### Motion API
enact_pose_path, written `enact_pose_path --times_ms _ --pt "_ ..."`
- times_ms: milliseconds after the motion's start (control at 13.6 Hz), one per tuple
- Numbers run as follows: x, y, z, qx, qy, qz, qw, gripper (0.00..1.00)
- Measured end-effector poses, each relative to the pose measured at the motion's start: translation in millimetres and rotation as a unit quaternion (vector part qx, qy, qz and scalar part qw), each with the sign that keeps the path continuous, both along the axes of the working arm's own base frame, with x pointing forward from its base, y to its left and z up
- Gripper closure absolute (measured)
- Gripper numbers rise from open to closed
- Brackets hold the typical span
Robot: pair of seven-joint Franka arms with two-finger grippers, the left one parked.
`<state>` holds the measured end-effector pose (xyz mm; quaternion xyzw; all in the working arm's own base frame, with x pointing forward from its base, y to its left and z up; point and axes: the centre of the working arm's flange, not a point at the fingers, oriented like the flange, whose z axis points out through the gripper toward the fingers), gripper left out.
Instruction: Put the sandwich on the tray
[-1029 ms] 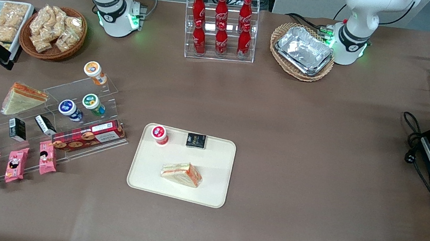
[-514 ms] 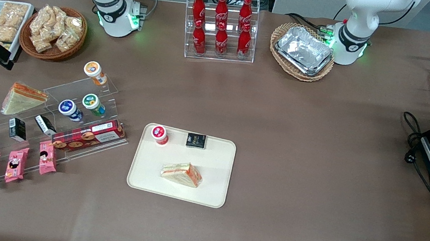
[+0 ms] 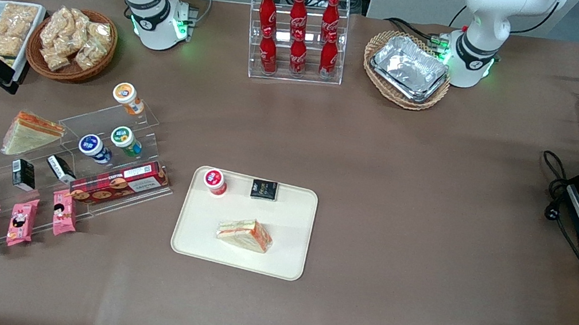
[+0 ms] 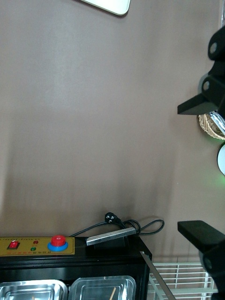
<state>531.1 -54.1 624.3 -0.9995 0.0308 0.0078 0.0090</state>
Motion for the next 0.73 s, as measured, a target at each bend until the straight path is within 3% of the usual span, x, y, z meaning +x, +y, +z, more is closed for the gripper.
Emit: enact_pose_path --times_ms 735 --pt "-2.0 -7.1 2.4 0.000 -0.002 -0.008 1.0000 0.00"
